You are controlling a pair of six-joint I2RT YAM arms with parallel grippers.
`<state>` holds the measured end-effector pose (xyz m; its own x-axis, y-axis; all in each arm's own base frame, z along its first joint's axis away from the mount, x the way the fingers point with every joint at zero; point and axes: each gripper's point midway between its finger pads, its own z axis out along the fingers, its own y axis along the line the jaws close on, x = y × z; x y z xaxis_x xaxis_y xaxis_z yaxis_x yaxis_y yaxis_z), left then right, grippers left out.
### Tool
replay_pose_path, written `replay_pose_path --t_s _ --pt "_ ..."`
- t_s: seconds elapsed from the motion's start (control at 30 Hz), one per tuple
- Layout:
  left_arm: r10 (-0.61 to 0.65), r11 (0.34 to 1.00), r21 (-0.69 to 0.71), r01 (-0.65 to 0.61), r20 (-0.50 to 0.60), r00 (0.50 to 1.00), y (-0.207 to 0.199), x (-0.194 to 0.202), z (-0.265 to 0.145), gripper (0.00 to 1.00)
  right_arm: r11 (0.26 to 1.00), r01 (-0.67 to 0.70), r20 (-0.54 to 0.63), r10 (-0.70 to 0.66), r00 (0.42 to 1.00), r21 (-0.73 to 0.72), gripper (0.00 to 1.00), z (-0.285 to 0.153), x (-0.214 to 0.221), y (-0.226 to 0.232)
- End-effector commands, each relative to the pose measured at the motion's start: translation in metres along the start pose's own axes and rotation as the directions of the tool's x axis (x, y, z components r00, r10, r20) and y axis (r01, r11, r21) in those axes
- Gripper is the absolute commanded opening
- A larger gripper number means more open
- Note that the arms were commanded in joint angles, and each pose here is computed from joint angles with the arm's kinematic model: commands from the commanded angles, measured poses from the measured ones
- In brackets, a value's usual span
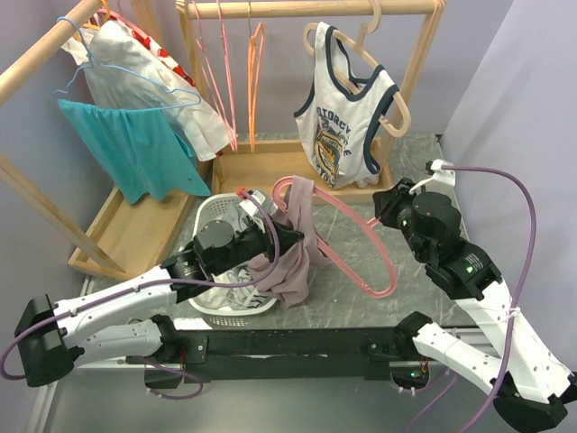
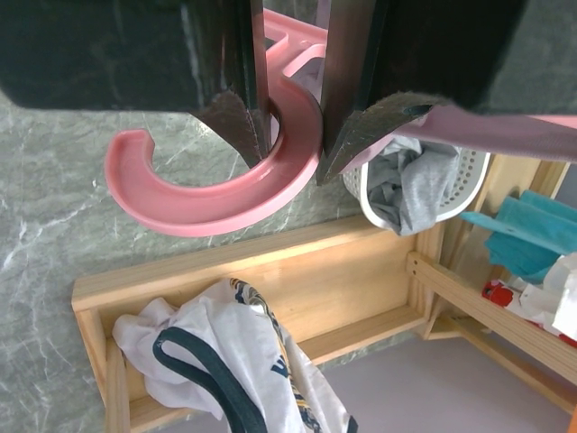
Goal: Remove the tank top from the hanger
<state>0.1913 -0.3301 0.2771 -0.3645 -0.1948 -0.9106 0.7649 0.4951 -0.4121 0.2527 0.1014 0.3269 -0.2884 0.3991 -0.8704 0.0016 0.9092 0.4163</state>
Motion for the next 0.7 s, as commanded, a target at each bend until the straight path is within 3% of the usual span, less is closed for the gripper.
replay_pose_path --t_s 0.0,0.13,0.37,0.5,0.67 --pt "0.035 0.999 0.036 -0.039 0.115 0.993 -0.018 -0.046 0.0 0.01 0.995 -0.078 0.079 0.083 0.993 -0.057 0.0 -0.011 -0.028 0.012" --pt "0.044 0.998 0.035 -0.048 0.119 0.992 -0.022 -0.057 -0.005 0.01 0.998 -0.064 0.085 0.063 0.994 0.002 0.0 -0.011 -0.027 0.0" --pt "0.099 0.99 -0.128 -0.064 0.291 0.952 -0.014 -0.132 -0.046 0.01 0.97 -0.002 0.062 -0.014 0.998 0.243 0.0 -0.009 -0.019 -0.047" --pt "0.149 0.965 -0.253 -0.063 0.337 0.93 0.003 -0.154 -0.063 0.01 0.967 0.033 0.049 -0.047 0.998 0.252 0.0 -0.014 -0.014 -0.057" --pt "0.137 0.931 -0.364 -0.008 0.329 0.934 0.029 -0.149 -0.061 0.01 0.969 0.086 -0.005 -0.087 0.996 0.233 0.0 -0.019 -0.003 -0.059"
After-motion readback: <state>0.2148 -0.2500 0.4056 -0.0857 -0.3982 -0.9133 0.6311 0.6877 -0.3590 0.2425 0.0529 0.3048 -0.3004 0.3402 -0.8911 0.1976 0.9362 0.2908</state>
